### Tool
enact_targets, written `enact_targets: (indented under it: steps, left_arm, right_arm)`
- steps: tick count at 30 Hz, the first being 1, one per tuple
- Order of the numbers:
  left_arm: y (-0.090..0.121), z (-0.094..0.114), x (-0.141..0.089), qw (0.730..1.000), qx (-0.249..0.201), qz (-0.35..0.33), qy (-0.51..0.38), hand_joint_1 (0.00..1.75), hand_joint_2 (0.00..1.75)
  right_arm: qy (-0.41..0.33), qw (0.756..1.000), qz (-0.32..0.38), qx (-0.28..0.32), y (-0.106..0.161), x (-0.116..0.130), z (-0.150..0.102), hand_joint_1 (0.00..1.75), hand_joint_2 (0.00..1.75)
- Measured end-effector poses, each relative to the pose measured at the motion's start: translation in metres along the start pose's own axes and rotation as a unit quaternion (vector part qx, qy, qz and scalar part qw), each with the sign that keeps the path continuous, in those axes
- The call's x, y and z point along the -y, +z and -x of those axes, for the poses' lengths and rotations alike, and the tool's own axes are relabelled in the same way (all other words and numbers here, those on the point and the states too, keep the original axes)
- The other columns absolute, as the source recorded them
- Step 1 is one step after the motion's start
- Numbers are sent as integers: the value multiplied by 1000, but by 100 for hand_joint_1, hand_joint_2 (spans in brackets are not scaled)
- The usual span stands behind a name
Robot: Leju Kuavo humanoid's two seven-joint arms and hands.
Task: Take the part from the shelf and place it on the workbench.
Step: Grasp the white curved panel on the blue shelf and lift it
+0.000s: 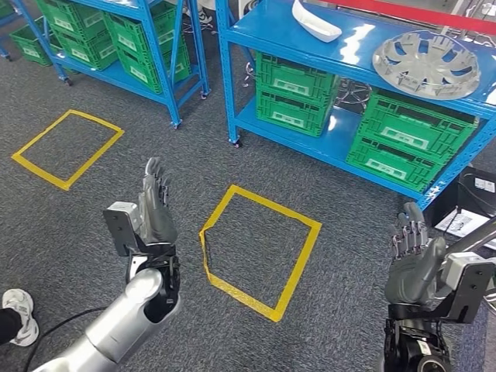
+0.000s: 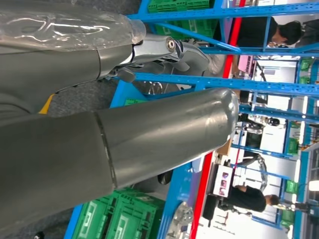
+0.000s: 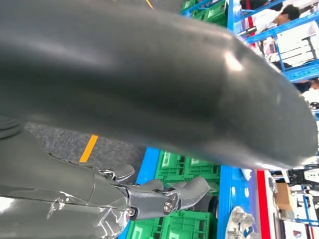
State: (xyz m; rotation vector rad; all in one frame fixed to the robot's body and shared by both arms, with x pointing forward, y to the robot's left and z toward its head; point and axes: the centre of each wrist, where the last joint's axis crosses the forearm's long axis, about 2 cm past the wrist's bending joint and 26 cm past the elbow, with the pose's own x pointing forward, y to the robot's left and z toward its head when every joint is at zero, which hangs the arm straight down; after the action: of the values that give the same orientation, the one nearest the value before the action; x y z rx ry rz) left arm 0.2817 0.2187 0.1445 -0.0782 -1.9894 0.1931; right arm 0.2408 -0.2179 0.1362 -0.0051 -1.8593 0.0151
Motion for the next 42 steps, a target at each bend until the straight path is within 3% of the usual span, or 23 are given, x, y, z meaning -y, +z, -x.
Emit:
enact_targets:
  steps: [42]
  left_arm:
    - [-5,-1,4,1000,11,7,10,0,0]
  right_arm:
    - [4,1000,1,-10,7,1,3,0,0]
